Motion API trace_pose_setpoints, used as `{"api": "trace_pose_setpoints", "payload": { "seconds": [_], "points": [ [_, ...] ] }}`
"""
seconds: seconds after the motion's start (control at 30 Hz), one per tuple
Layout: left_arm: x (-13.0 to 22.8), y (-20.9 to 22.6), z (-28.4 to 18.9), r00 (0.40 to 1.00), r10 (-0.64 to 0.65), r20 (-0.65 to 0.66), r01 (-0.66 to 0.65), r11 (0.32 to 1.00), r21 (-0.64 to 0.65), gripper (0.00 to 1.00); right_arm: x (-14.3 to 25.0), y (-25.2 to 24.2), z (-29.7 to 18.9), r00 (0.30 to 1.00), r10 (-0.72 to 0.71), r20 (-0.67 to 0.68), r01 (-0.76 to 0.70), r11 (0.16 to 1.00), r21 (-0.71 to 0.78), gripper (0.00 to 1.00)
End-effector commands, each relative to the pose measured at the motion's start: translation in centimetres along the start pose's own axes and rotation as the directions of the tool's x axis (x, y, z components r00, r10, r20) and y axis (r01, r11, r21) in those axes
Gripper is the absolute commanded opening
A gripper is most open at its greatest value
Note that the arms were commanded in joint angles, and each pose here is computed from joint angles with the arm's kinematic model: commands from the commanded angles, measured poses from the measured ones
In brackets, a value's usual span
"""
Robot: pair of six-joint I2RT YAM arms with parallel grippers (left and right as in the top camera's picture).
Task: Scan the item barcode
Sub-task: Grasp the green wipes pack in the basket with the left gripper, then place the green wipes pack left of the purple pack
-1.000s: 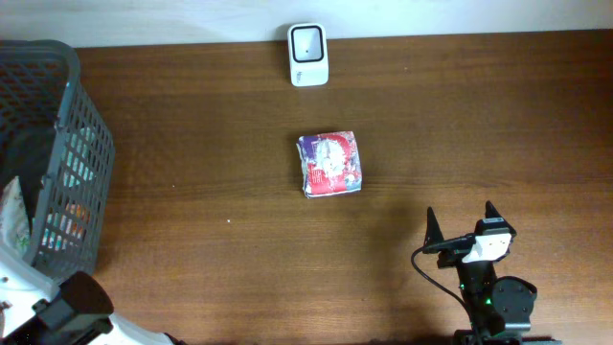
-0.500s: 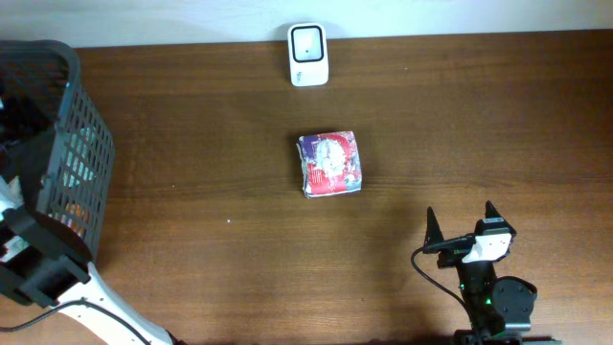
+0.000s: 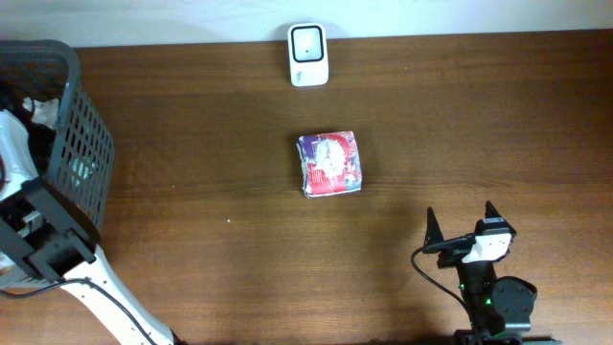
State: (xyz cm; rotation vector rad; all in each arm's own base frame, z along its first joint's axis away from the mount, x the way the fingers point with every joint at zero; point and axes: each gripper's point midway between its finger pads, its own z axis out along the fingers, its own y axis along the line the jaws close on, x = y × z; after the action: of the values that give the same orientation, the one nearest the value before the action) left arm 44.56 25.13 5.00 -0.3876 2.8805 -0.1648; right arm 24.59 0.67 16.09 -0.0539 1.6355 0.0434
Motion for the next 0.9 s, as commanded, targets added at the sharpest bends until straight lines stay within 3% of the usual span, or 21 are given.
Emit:
{"api": "trace_pose_setpoints", "payload": {
  "seconds": [0.0,0.03,0.1,0.13,0.23,0.33,0.47,0.57,0.63,0.7,0.73,0.8,0.87],
  "points": [
    [1.5,2.2,1.7,0.996,-0.029,-0.08,0.02,0.993,-0.115,0.51,0.3,0.0,0.0,1.0,-0.006,-0.006,0.006,1.0,0.004,0.99],
    [1.9,3.0,1.7,0.995,-0.038,-0.095,0.024,0.989,-0.147,0.49,0.3,0.0,0.0,1.0,-0.006,-0.006,0.006,1.0,0.004,0.99],
    [2.3,3.2,1.5,0.993,-0.048,-0.104,0.033,0.989,-0.146,0.07,0.3,0.0,0.0,1.0,-0.006,-0.006,0.006,1.0,0.004,0.99],
    [2.3,3.2,1.3,0.991,-0.09,-0.098,0.075,0.986,-0.15,0.02,0.3,0.0,0.0,1.0,-0.006,-0.006,0.006,1.0,0.004,0.99],
    [1.1,3.5,-2.6,0.984,-0.174,-0.024,0.167,0.971,-0.169,0.0,0.3,0.0,0.0,1.0,-0.006,-0.006,0.006,1.0,0.004,0.99],
    [-2.2,3.0,-13.3,0.956,-0.206,0.209,0.247,0.95,-0.189,0.0,0.3,0.0,0.0,1.0,-0.006,-0.006,0.006,1.0,0.004,0.99],
    [-3.6,0.4,-26.3,0.818,-0.268,0.508,0.376,0.918,-0.122,0.0,0.3,0.0,0.0,1.0,-0.006,-0.006,0.006,1.0,0.004,0.99],
    [-4.1,-4.3,-33.1,0.723,-0.266,0.638,0.295,0.953,0.063,0.0,0.3,0.0,0.0,1.0,-0.006,-0.006,0.006,1.0,0.004,0.98],
    [-4.0,-10.5,-37.3,0.686,-0.293,0.666,0.105,0.946,0.308,0.0,0.3,0.0,0.0,1.0,-0.006,-0.006,0.006,1.0,0.004,0.98],
    [-3.0,-16.6,-38.7,0.736,-0.299,0.608,-0.063,0.864,0.5,0.0,0.3,0.0,0.0,1.0,-0.006,-0.006,0.006,1.0,0.004,0.99],
    [-2.6,-18.3,-38.3,0.762,-0.289,0.579,-0.081,0.845,0.529,0.0,0.3,0.0,0.0,1.0,-0.006,-0.006,0.006,1.0,0.004,0.98],
    [-1.8,-21.8,-35.9,0.826,-0.248,0.506,-0.079,0.839,0.539,0.0,0.3,0.0,0.0,1.0,-0.006,-0.006,0.006,1.0,0.004,0.99],
    [-1.1,-25.7,-31.9,0.882,-0.172,0.438,-0.064,0.878,0.474,0.0,0.3,0.0,0.0,1.0,-0.006,-0.006,0.006,1.0,0.004,0.99]
  ]
}}
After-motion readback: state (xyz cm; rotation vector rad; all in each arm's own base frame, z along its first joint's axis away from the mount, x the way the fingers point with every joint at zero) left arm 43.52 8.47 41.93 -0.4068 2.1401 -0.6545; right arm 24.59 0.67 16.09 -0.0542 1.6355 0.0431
